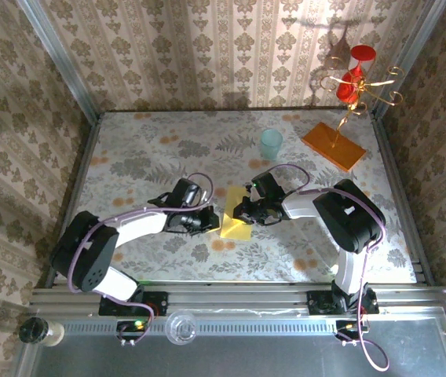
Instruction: Fold a paper plane with a square sheet of paper (pick it up from the middle)
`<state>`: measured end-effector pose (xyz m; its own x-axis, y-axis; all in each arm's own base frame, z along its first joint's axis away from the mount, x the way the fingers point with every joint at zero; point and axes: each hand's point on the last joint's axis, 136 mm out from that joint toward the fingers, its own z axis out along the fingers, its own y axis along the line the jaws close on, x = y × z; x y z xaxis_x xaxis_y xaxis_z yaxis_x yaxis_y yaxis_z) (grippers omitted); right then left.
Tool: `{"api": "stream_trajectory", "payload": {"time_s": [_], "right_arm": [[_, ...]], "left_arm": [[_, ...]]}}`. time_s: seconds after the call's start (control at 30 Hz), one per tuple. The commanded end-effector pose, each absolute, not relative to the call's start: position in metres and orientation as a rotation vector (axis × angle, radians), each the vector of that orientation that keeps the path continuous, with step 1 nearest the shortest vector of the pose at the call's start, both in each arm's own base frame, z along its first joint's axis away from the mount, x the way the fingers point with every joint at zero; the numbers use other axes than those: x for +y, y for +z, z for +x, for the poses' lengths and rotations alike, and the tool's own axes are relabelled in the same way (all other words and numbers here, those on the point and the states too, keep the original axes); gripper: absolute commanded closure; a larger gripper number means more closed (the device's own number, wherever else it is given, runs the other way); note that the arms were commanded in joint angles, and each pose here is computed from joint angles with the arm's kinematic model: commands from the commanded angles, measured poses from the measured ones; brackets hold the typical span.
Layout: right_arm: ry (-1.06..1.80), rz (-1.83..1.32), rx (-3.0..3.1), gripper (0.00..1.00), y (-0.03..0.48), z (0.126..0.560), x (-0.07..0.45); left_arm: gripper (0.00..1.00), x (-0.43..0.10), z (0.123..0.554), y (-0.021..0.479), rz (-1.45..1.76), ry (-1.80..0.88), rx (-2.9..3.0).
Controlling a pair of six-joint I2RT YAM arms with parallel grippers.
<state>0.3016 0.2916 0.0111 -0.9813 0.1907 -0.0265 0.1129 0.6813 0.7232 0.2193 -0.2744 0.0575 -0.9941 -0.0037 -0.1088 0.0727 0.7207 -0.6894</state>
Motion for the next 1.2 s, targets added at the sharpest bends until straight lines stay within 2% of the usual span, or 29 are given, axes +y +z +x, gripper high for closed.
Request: {"api": "stream_trajectory", "payload": {"time_s": [0.0, 0.43, 0.73, 1.17], "right_arm": [[0.926, 0.385, 2.983, 0.94, -0.048, 0.276, 0.257], [1.077, 0.259, 2.866, 0.93, -0.017, 0.291, 0.277], [1.159, 0.101, 2.748, 0.91, 0.042, 0.3, 0.299], [1.076, 0.054, 2.841, 0.95, 0.017, 0.278, 0.306]], "left_arm": [[1.0, -0.29, 0.23, 0.057, 0.066, -1.18, 2.799], [1.0, -0.282, 0.221, 0.012, -0.018, -1.075, 2.952], [1.0, -0.27, 0.212, -0.002, -0.038, -0.973, 3.022], [1.0, -0.269, 0.21, -0.005, -0.035, -0.95, 3.041]]}}
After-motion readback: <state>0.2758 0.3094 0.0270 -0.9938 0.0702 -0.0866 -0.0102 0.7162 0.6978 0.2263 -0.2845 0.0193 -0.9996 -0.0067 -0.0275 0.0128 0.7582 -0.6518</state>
